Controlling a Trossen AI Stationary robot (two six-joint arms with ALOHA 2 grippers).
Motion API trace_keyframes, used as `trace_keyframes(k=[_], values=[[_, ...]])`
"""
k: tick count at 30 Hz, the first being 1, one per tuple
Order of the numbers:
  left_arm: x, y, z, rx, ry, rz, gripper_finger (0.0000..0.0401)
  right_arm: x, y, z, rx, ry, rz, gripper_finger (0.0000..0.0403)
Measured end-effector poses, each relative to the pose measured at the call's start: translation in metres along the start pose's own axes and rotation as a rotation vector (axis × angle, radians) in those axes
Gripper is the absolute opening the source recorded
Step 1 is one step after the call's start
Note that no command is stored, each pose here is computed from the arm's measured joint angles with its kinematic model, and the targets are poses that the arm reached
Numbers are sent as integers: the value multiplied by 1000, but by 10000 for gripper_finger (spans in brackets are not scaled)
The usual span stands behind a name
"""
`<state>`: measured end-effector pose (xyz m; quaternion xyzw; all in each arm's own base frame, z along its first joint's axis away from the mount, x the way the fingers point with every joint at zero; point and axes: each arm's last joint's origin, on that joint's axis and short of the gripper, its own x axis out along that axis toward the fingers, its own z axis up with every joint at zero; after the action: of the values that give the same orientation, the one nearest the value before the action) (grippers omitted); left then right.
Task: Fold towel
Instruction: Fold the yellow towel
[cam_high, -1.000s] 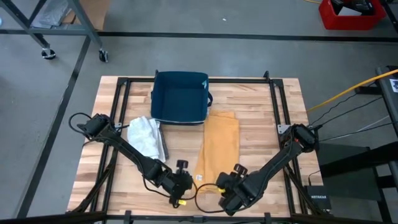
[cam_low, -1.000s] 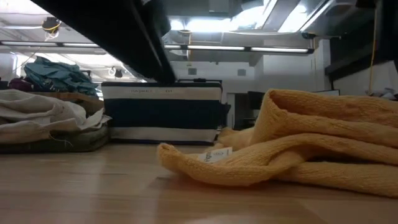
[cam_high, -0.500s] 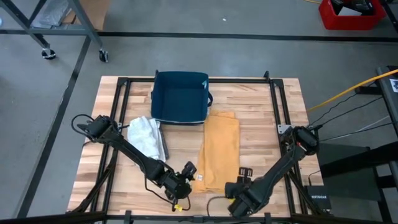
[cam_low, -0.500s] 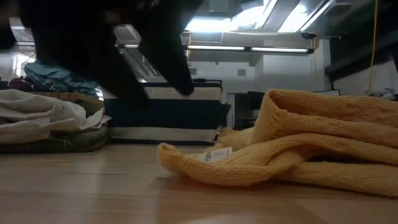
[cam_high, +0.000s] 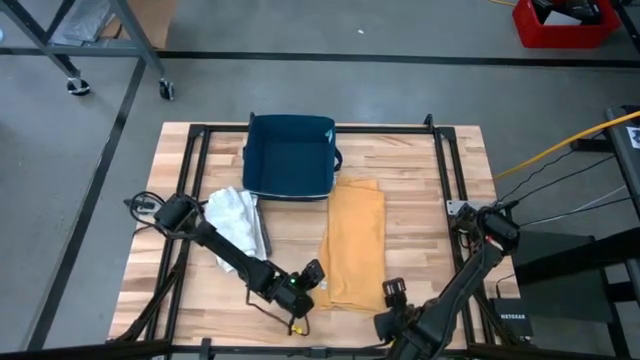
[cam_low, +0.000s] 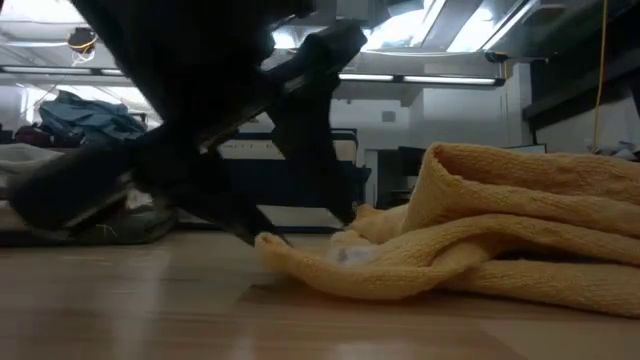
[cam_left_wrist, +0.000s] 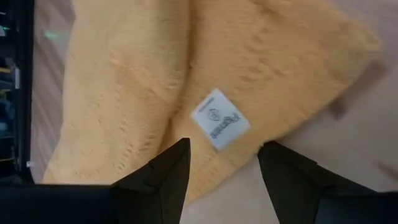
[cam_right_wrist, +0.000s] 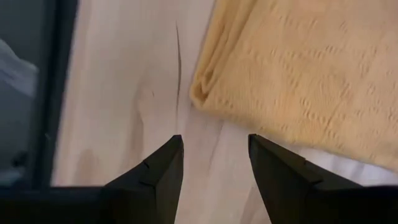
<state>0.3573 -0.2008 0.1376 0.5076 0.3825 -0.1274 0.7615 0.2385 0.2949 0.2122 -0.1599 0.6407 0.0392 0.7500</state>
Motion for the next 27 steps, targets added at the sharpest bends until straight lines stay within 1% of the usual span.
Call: trace_keyframes(k=[4,9,12,14,22,27], values=[[3,5,-1,-25,-13,22,182,10,4,-11,-63,33,-28,186],[6,11,-1,-29,-32,47,182,22,4,-20,-89,55,-80,186],[7,15,0,-47,-47,62,182,28,3,-20,-90,6,-134,186],[7,16,1,-59,-59,73,182,33,3,-20,-89,-27,-150,186],[9,21,-1,-73,-62,82,182,53,9,-21,-127,-92,-88,186],[9,20,0,-74,-90,53,182,56,7,-21,-127,-137,-156,186]])
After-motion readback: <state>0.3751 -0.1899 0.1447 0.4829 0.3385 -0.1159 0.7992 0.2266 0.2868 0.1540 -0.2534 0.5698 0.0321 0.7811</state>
